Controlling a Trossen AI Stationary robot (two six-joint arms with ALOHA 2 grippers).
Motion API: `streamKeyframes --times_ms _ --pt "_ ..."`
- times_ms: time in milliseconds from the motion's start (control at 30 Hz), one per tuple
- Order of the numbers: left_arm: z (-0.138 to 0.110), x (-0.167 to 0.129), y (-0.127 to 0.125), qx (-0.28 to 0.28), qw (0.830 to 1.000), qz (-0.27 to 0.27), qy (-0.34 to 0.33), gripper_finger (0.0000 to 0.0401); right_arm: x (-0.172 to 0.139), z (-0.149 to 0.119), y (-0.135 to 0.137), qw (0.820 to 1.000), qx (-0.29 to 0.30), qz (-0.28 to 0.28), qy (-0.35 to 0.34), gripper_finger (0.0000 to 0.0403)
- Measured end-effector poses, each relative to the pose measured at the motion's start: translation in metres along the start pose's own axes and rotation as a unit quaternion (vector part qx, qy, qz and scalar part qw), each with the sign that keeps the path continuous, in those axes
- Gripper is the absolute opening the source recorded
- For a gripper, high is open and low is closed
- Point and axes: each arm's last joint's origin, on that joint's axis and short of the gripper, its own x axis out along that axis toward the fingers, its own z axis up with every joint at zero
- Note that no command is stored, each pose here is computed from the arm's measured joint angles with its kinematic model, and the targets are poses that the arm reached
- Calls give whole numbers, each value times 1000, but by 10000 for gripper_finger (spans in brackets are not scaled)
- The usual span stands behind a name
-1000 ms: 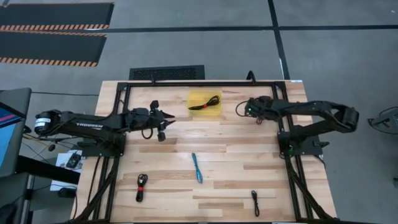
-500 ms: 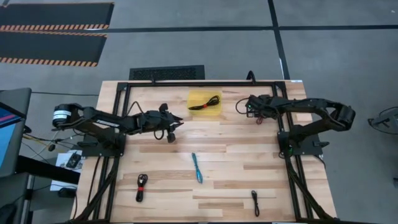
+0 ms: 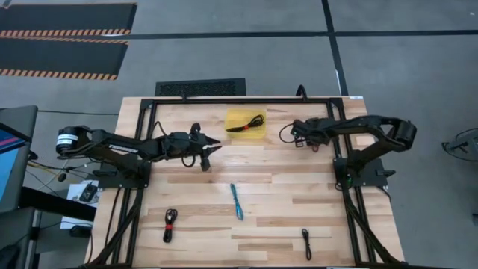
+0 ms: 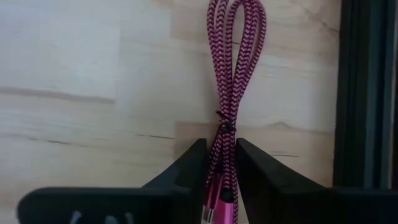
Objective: Pick and place USB-C Cables
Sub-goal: Put the pink charger cable into the yellow container
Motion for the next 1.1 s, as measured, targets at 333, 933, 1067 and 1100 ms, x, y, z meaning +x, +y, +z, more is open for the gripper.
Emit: streamKeyframes --times_ms 333,933,1067,1100 --pt "1 0 -1 -30 1000 -2 -5 78 -7 -14 14 998 -34 9 -47 47" --pt "20 0 -12 -77 990 -42 -115 97 -122 -53 38 883 -88 321 -332 5" --pt "17 7 -19 -84 986 -54 -134 132 -151 -61 52 812 -137 400 -404 5" --pt "16 9 -21 -89 984 -59 -141 143 -156 -65 56 793 -154 416 -418 5"
